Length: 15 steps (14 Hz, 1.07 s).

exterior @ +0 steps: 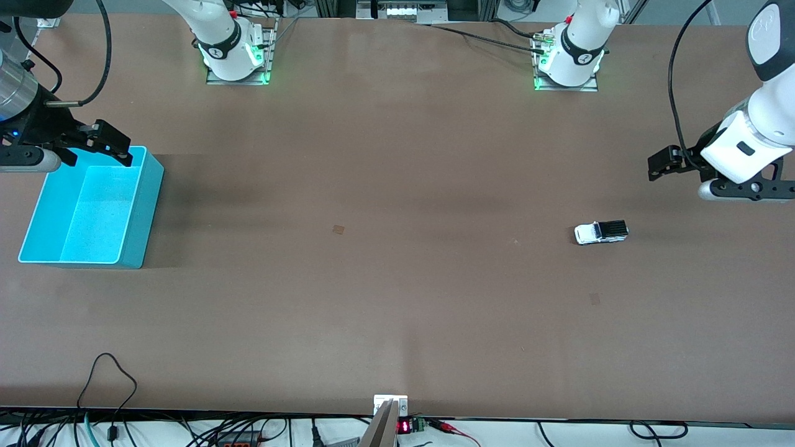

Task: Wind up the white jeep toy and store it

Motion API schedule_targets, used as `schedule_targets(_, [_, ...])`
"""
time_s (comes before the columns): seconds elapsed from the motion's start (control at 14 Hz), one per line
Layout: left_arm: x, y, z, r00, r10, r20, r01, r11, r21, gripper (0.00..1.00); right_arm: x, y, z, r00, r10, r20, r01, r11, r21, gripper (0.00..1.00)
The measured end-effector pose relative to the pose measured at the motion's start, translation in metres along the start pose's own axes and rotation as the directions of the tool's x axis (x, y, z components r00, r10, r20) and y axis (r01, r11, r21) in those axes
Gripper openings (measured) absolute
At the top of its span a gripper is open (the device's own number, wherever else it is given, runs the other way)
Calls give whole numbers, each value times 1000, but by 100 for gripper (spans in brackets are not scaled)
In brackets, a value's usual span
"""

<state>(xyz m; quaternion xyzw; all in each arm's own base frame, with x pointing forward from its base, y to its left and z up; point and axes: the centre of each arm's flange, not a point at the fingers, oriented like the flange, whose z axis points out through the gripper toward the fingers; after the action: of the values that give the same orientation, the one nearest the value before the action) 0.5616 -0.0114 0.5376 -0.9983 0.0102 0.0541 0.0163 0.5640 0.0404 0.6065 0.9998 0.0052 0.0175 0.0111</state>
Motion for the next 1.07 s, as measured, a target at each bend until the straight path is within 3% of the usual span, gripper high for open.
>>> schedule_targets(0.29, [-1,2,15,997,15,77,-15,1000,1,100,0,0,0,1000,0,1,0,1000,0,100])
schedule_targets(0.43, [1,2,25,987,119,104,-118,993,-10,100,0,0,0,1000,0,1,0,1000,0,100])
schedule_targets(0.64, [9,-3,44,940,312,135,-309,950,-42,100,0,0,0,1000,0,1,0,1000,0,100])
schedule_targets(0.86, [20,-15,68,847,513,138,-506,859,-85,100,0,0,0,1000,0,2,0,1000,0,100])
schedule_targets(1.07, [36,-28,121,687,723,74,-718,691,-84,100,0,0,0,1000,0,2,0,1000,0,100])
